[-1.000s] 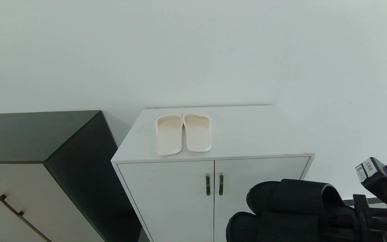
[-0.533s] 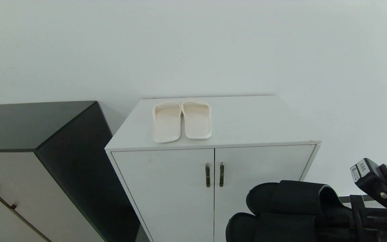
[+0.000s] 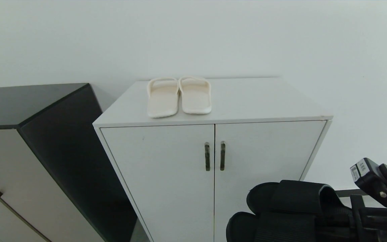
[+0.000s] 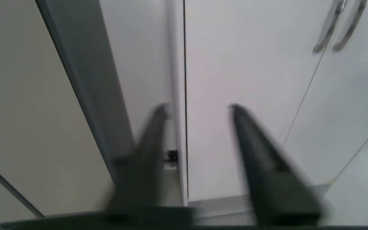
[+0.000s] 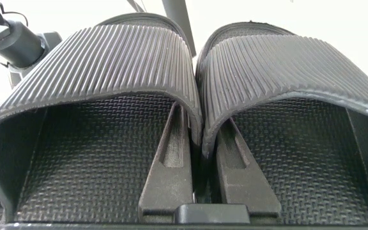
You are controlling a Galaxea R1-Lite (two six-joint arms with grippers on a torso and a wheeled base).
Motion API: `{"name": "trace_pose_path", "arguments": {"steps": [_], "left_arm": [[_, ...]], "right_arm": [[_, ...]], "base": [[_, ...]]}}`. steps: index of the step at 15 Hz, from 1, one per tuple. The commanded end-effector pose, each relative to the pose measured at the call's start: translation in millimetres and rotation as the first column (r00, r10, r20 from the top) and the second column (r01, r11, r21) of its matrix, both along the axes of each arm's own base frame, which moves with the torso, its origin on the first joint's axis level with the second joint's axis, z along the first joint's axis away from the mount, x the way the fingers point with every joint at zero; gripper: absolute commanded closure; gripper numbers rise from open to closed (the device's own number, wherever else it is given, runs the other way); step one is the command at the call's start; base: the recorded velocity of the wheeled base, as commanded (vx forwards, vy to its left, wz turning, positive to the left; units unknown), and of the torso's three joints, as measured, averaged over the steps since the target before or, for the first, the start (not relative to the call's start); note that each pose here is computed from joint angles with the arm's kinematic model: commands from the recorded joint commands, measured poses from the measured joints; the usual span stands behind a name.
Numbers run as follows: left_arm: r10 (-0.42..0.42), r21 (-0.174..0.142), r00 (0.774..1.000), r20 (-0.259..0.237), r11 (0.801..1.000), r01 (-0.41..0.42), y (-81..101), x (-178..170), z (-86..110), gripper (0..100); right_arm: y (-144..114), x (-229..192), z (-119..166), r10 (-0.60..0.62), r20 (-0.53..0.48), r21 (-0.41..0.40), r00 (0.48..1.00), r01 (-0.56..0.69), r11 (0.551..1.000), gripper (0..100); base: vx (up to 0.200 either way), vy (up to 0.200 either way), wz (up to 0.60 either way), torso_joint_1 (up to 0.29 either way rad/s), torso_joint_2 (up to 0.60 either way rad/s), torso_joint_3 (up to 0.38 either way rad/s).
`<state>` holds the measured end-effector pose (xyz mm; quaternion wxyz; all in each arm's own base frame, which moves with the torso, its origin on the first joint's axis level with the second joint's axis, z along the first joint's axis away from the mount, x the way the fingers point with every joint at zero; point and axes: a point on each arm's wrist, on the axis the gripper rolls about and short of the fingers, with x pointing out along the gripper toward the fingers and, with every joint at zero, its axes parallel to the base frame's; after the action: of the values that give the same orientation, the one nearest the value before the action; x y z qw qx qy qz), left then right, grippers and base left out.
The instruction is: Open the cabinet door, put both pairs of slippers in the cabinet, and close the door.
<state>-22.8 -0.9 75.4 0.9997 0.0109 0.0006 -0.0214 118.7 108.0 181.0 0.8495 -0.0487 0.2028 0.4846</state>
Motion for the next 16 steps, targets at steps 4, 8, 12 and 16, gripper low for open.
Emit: {"name": "trace_pose_path", "arguments": {"steps": [4, 8, 12, 16], "left_arm": [[-0.003, 0.003, 1.0, -0.001, 1.0, 0.003, -0.1, 0.1, 0.0, 0], [-0.003, 0.003, 1.0, -0.001, 1.0, 0.003, -0.1, 0.1, 0.0, 0], [-0.003, 0.003, 1.0, -0.001, 1.0, 0.003, -0.1, 0.1, 0.0, 0], [-0.003, 0.004, 1.0, -0.001, 1.0, 0.003, -0.1, 0.1, 0.0, 0]], "right_arm": [[0.2, 0.0, -2.1, 0.002, -0.005, -0.006, 1.0, -0.002, 1.0, 100], [0.2, 0.0, -2.1, 0.002, -0.005, -0.006, 1.0, -0.002, 1.0, 100], [0.0, -0.2, -3.0, 0.004, -0.004, -0.01, 1.0, -0.004, 1.0, 100], [-0.3, -0.5, -5.0, 0.006, -0.009, -0.017, 1.0, -0.006, 1.0, 100]], "base": [[0.0, 0.0, 0.0, -0.157, 0.48, 0.326], [0.0, 0.0, 0.0, -0.124, 0.47, 0.338], [0.0, 0.0, 0.0, -0.078, 0.46, 0.366], [0.0, 0.0, 0.0, -0.027, 0.36, 0.337]]}}
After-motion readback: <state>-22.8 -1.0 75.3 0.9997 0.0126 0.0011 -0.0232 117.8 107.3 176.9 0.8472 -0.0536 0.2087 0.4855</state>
